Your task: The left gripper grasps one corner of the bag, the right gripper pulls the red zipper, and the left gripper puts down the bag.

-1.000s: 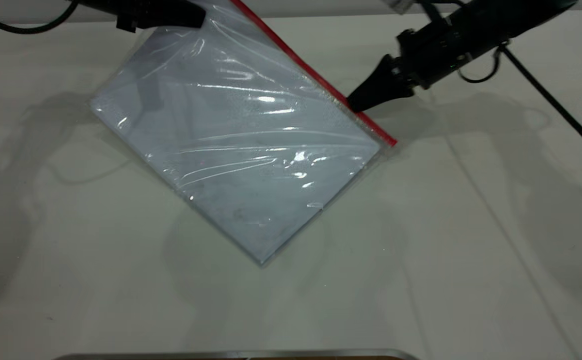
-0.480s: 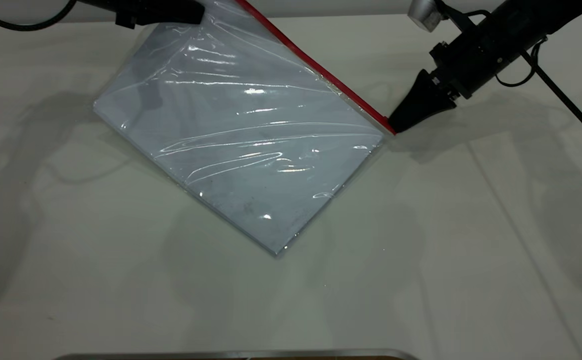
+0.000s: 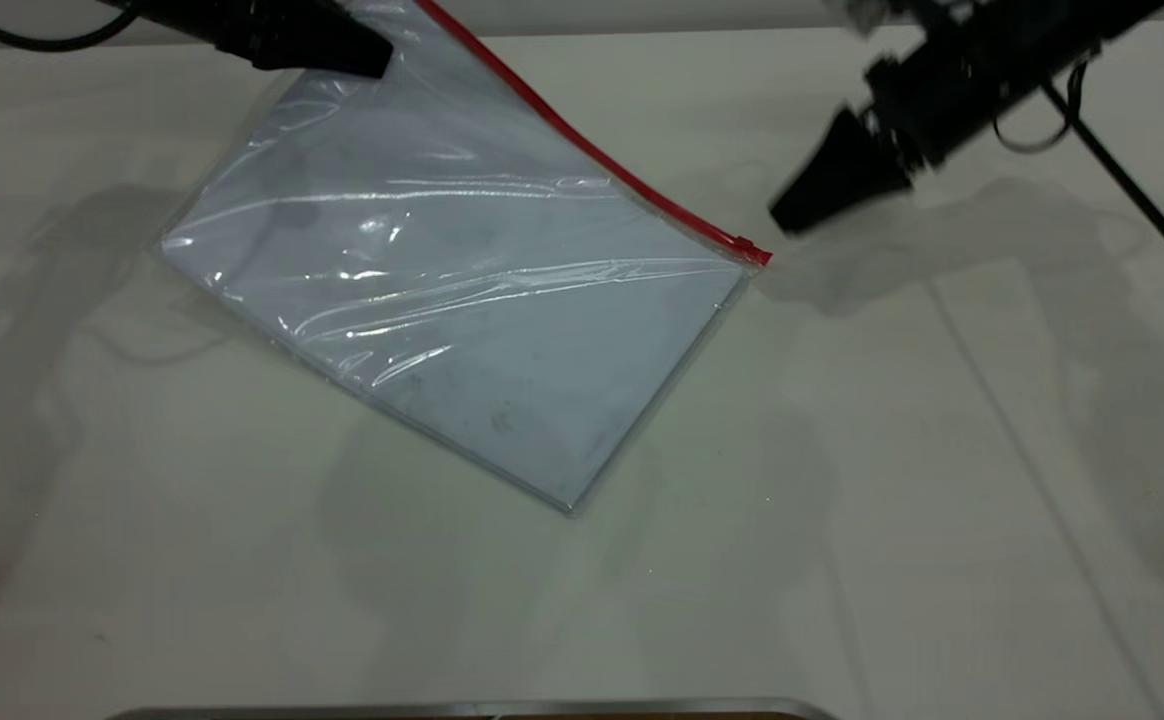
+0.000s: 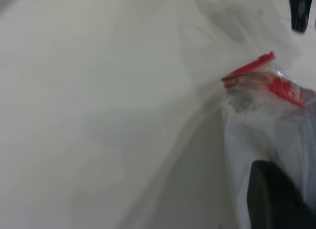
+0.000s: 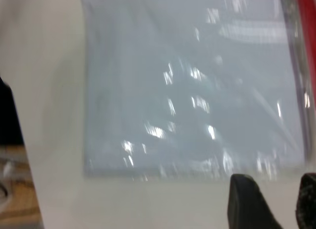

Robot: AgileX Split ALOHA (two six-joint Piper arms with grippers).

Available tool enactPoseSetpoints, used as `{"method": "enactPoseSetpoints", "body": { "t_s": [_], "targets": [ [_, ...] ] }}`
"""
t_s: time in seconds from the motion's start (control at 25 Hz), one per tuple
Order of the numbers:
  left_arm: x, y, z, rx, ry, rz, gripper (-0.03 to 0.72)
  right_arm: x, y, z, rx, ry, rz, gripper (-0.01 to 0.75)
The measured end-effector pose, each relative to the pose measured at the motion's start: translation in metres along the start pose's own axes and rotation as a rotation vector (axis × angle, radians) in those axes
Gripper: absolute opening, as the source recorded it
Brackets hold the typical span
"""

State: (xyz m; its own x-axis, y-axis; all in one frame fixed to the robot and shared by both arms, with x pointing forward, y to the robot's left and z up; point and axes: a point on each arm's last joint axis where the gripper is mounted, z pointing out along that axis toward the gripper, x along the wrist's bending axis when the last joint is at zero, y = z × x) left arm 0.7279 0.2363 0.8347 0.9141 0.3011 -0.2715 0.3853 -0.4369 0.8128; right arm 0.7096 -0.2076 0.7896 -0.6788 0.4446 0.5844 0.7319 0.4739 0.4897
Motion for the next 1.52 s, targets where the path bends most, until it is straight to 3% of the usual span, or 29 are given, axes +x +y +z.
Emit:
{"method": "enactPoseSetpoints", "body": {
  "t_s": [0.2, 0.36, 0.52, 0.76, 0.88, 1.04, 1.2, 1.28, 1.4, 1.52],
  "targets": [
    [0.002, -0.015, 0.008, 0.018, -0.011, -0.396, 0.125, 0.035, 0.046, -0.042, -0.129, -0.023, -0.03, 0.306],
    [-0.002, -0.009, 0.005, 0.021, -0.05, -0.64, 0.282, 0.085, 0.084, -0.085, -0.177, -0.067, -0.048, 0.307],
    [-0.012, 0.022, -0.021, -0.002, -0.076, -0.656, 0.421, 0.152, 0.113, -0.135, -0.182, -0.149, -0.057, 0.307],
    [-0.045, 0.108, -0.097, -0.098, 0.017, -0.527, 0.451, 0.256, 0.12, -0.213, -0.203, -0.358, -0.063, 0.307],
    [-0.076, 0.146, -0.132, -0.069, 0.099, -0.5, 0.451, 0.298, 0.101, -0.244, -0.211, -0.481, -0.003, 0.307],
    [-0.125, 0.182, -0.171, 0.067, 0.292, -0.464, 0.451, 0.339, 0.059, -0.264, -0.189, -0.604, 0.035, 0.307],
    [-0.169, 0.197, -0.195, 0.182, 0.497, -0.525, 0.448, 0.359, 0.005, -0.26, -0.135, -0.666, 0.115, 0.307],
    [-0.194, 0.195, -0.195, 0.245, 0.552, -0.53, 0.439, 0.361, -0.025, -0.251, -0.082, -0.693, 0.163, 0.307],
    [-0.225, 0.175, -0.183, 0.36, 0.557, -0.541, 0.427, 0.359, -0.072, -0.233, 0.0, -0.722, 0.259, 0.307],
    [-0.252, 0.14, -0.165, 0.475, 0.501, -0.582, 0.426, 0.357, -0.117, -0.215, 0.045, -0.756, 0.355, 0.307]
  ]
}}
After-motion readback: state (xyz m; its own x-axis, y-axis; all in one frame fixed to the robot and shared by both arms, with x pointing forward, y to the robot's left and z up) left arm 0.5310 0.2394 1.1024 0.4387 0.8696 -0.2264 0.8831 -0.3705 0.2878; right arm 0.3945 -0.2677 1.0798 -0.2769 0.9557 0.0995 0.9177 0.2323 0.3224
